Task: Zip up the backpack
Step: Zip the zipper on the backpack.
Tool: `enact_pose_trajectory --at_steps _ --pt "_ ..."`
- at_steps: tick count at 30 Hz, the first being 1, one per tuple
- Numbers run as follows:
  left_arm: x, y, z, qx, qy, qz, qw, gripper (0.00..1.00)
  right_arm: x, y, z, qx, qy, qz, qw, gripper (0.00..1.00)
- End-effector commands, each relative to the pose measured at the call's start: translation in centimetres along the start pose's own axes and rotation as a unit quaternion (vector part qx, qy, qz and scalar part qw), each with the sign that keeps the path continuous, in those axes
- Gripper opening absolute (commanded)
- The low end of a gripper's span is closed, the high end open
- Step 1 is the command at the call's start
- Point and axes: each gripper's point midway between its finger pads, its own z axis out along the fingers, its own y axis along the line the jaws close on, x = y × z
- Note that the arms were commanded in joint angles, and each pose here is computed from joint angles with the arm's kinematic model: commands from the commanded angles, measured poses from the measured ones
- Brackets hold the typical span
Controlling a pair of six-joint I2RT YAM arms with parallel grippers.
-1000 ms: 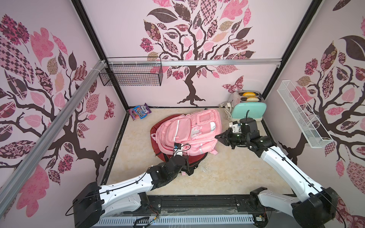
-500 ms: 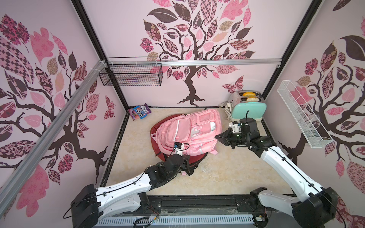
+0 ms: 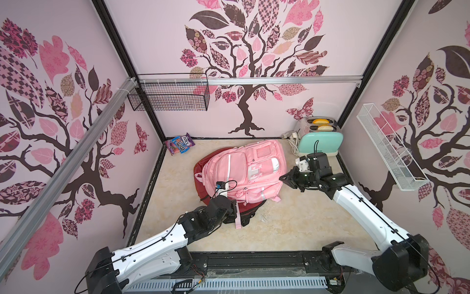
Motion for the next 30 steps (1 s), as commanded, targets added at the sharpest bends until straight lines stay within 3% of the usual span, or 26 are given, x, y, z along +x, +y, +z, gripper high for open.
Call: enact_pose_trajectory --at_steps 1,5,8,12,17,30 --pt "1.2 0.9 -0.3 -0.01 0.023 -0.006 1.0 0.0 -3.1 2.6 -0.4 -0.025 -0.054 -0.065 0.996 0.0" --pt "2.5 0.1 0.0 0.026 0.041 -0.008 0.999 0.0 -3.1 3.7 -0.1 -0.049 -0.043 -0.059 0.996 0.0" --pt "3.6 -0.8 0.6 0.051 0.059 -0.005 0.997 0.24 -2.9 4.8 -0.8 -0.068 -0.038 -0.054 0.995 0.0" --pt "4.3 -2.2 1.0 0.044 0.051 0.036 0.997 0.28 -2.6 6.5 -2.5 -0.09 -0.037 -0.045 0.994 0.0" --pt "3.9 -3.0 1.8 0.039 0.035 0.051 0.997 0.47 -2.1 8.2 -4.7 -0.107 -0.041 -0.044 0.992 0.0" --pt "1.4 -4.8 1.5 0.061 -0.011 0.06 0.996 0.53 -0.4 10.2 -6.2 -0.13 -0.03 -0.056 0.989 0.0"
